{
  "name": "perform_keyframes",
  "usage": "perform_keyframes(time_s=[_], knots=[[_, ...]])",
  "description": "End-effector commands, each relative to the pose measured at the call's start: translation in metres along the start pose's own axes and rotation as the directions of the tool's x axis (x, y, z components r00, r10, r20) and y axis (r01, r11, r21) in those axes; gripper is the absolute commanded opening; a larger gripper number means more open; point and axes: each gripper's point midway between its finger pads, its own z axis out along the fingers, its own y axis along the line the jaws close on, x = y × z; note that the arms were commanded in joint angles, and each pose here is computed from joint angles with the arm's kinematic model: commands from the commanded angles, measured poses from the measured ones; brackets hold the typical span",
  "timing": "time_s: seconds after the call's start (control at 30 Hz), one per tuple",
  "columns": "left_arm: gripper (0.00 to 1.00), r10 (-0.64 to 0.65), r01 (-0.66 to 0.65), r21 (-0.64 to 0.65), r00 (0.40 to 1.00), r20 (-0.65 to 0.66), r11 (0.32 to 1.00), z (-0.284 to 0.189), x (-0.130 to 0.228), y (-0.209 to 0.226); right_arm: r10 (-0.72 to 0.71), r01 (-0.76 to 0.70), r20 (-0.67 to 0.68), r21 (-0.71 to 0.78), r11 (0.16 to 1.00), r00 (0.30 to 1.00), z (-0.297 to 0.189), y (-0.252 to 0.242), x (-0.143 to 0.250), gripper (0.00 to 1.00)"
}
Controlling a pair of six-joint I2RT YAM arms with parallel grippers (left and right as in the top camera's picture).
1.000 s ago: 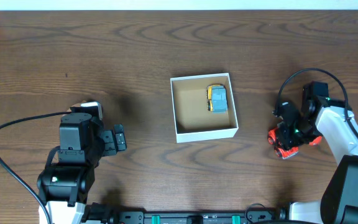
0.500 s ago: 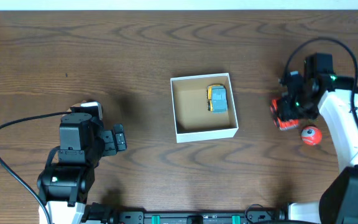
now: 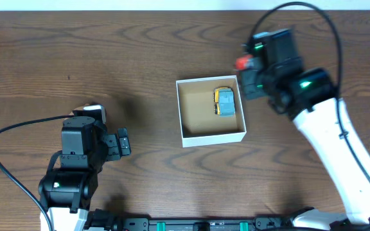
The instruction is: Pack container
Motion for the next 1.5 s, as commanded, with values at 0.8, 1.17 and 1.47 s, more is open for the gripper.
perform_keyframes(time_s=[0.8, 1.17, 1.47], knots=[[0.98, -0.006, 0.006, 0.003, 1.000, 0.017, 1.000, -0.005, -0.007, -0.001, 0.199, -0.184, -0.303, 0.076, 0.980, 0.932, 0.121, 0.093, 0.078, 0.01], [0.98, -0.006, 0.006, 0.003, 1.000, 0.017, 1.000, -0.005, -0.007, -0.001, 0.192, -0.170, -0.347, 0.092, 0.981, 0.918, 0.144, 0.096, 0.094, 0.04], [0.98, -0.006, 0.006, 0.002, 1.000, 0.013, 1.000, -0.005, -0.006, -0.001, 0.196, -0.178, -0.331, 0.085, 0.980, 0.923, 0.147, 0.097, 0.090, 0.32]])
